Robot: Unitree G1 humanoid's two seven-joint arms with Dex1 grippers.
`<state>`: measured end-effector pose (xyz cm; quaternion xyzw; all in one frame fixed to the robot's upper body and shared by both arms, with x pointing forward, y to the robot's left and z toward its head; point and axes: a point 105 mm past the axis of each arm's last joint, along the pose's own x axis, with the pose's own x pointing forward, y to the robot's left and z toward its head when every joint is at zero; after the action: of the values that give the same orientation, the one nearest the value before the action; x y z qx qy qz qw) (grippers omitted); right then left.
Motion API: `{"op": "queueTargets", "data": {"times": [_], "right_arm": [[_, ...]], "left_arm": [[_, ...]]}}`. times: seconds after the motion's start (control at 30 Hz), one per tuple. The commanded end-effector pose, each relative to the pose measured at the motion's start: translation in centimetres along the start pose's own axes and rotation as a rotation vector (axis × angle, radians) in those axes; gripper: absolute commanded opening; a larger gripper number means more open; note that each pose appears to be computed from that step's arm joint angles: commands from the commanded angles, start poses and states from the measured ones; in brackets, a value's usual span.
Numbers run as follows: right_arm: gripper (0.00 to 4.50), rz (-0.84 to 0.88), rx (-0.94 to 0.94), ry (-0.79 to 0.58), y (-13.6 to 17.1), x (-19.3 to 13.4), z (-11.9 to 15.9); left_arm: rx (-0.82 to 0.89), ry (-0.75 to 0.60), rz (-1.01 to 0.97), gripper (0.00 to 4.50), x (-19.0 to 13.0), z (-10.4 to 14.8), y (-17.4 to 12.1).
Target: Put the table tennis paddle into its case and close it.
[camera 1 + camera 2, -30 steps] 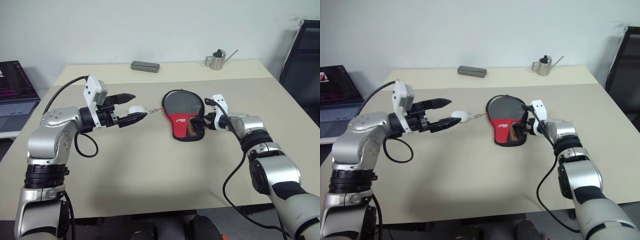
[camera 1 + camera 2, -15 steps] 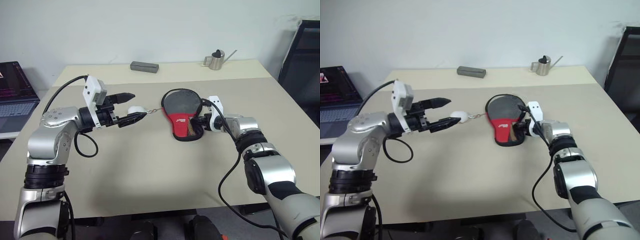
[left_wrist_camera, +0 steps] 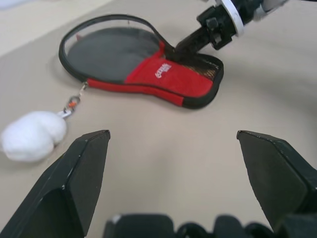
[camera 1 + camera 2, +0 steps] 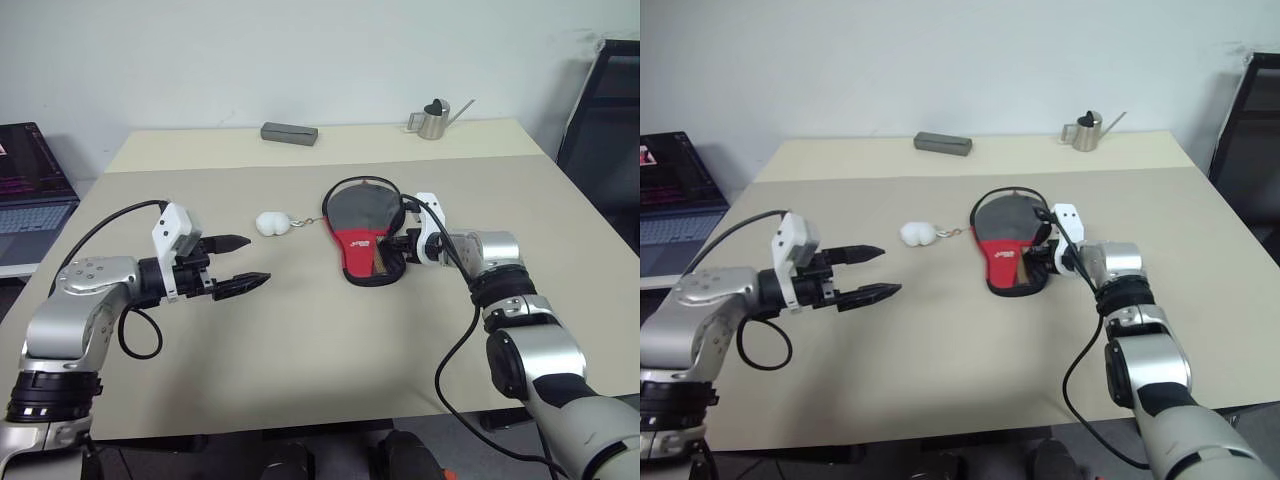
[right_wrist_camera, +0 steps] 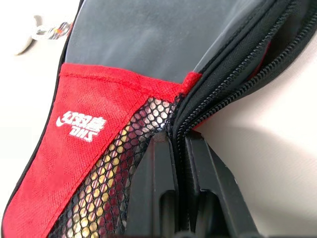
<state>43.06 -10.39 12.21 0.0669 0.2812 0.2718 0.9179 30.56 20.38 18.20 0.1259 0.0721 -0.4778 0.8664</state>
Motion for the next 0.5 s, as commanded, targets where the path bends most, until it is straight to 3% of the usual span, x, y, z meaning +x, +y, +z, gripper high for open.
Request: {"op": "queueTargets", "data": {"times": [0.03,0.23,0.5], "right_arm": [[0.03,0.052,0.004,-0.014,1.8,-0.7,0.7],[0.03,0.087,-0.003,0.005,3.0,-2.2,-0.1],[0.03,0.132,0.012,0.116,5.0,-4.4,-4.9]], "left_arm": [[0.049,-0.013,-0.028,4.50,-0.7,1.3,-0.7],[0.038,-0.024,-0.067,4.50,-0.7,1.5,-1.6],[0.019,0.007,-0.128,4.50,-0.5,0.8,-2.8]]}}
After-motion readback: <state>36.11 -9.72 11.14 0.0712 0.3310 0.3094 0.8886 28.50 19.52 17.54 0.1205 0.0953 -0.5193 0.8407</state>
